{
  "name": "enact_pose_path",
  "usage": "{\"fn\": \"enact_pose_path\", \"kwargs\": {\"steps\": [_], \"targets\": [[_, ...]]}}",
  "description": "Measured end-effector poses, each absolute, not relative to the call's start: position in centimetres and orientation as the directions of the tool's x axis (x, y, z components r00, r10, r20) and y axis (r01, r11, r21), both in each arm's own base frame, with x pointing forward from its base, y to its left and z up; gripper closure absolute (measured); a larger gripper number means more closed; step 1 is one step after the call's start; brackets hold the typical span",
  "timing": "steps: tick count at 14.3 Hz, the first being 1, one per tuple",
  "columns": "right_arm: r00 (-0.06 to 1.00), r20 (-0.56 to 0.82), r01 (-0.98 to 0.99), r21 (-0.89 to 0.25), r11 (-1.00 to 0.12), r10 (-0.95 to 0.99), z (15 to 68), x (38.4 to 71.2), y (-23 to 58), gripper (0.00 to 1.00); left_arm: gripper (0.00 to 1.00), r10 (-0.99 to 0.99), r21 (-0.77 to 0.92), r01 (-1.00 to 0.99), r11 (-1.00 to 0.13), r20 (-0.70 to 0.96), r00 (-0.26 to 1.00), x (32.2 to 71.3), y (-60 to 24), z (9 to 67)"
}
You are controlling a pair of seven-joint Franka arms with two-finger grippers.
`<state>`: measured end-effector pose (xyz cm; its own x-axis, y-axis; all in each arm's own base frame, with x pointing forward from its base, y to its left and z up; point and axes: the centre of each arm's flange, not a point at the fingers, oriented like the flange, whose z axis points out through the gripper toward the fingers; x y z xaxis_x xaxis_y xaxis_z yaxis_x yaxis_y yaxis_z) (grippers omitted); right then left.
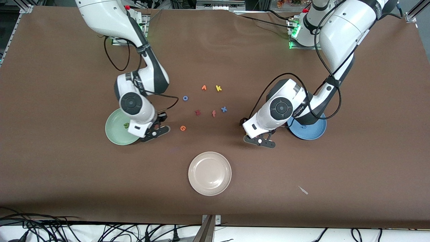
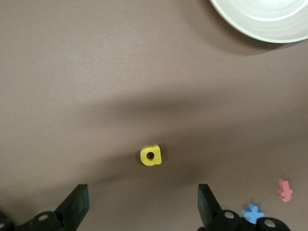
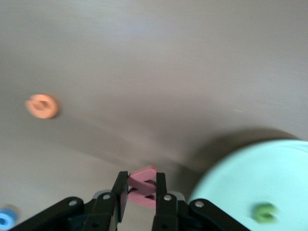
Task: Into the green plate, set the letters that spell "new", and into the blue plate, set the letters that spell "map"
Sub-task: 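Drop the w on the green plate while the left gripper grasps yellow a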
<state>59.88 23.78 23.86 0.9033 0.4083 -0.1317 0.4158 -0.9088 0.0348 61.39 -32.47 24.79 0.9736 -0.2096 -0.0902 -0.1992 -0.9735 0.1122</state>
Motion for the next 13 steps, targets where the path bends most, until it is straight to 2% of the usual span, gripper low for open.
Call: {"fn": "enact_pose_path", "kwargs": {"steps": [9,10,12,13], "targets": [[0.940,-0.224,0.281,0.081,-0.956,0.257,22.9,61.7,13.9,0.73,0.01,-0.289,0.013,-0.289,-0.957,-0.068,0.955,59.5,-35.7,19.1],[0.941,-0.226,0.276,0.081,-0.958,0.252,22.8,61.8,13.6,0.73,0.09,-0.288,0.012,-0.288,-0.958,-0.067,0.955,59.6,-35.6,19.0],[0.943,-0.229,0.265,0.081,-0.961,0.241,22.7,61.9,12.8,0.70,0.10,-0.284,0.017,-0.284,-0.959,-0.057,0.957,59.8,-35.5,18.7],[0.944,-0.229,0.262,0.080,-0.962,0.238,22.7,61.9,12.6,0.63,0.10,-0.283,0.027,-0.282,-0.959,-0.040,0.958,59.9,-35.6,18.5]]}}
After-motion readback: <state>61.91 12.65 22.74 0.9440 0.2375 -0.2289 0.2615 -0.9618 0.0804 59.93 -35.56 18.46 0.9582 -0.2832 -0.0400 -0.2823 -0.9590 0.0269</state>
